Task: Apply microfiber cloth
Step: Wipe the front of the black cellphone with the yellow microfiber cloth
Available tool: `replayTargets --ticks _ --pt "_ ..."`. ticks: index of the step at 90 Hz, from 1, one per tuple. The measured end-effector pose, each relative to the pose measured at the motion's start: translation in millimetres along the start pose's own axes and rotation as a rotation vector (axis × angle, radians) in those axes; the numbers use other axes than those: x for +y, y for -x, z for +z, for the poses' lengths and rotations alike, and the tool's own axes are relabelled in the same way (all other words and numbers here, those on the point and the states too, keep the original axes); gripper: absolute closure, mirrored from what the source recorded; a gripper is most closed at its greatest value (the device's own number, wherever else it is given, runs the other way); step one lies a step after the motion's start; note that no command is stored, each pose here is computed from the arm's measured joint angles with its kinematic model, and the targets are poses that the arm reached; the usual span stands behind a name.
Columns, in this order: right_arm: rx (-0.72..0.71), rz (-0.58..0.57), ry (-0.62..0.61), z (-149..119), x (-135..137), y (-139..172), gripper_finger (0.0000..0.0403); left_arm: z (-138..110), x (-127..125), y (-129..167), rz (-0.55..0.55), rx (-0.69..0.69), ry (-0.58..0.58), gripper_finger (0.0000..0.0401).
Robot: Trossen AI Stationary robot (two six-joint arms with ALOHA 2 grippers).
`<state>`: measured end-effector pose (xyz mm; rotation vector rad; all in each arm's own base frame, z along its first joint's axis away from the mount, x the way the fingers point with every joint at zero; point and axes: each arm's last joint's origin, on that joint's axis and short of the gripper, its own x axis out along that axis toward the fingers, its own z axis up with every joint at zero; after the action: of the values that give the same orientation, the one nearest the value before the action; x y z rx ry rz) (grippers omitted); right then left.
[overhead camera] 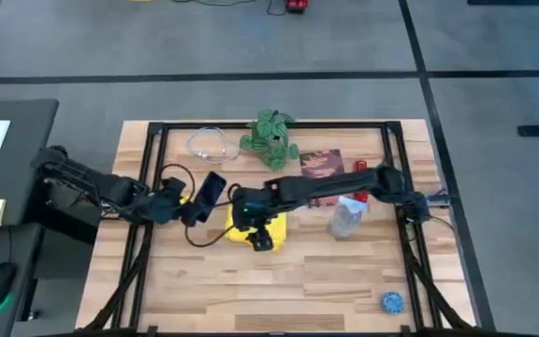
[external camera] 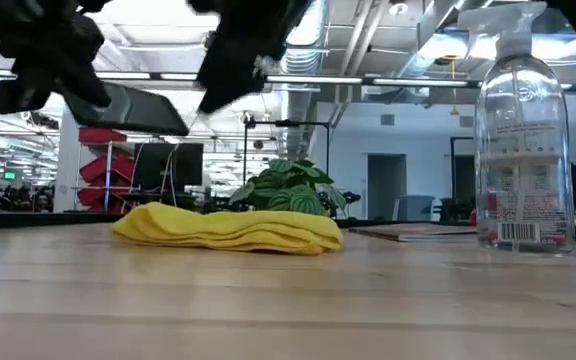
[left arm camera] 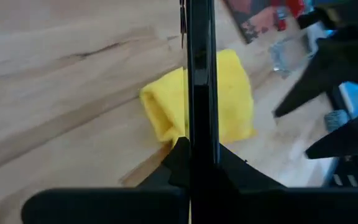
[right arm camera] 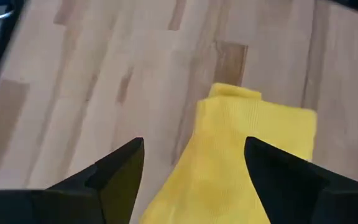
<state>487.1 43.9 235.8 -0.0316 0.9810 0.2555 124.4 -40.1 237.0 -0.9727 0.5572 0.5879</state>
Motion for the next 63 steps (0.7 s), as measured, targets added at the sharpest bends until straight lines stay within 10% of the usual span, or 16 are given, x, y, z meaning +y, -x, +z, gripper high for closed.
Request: replayTargets --ticks 36,63 --pt "0.136 -0.024 -0.109 -36.3 -24.6 -93.1 0.0147 -1.5 1.4 0.9 0.007 0.024 0.005 0.0395" --pt "0.216 -0.083 -0.216 -45.8 -21.0 -99.7 0.0376 -2.4 1.3 1.0 0.002 0.053 0.002 0.0395"
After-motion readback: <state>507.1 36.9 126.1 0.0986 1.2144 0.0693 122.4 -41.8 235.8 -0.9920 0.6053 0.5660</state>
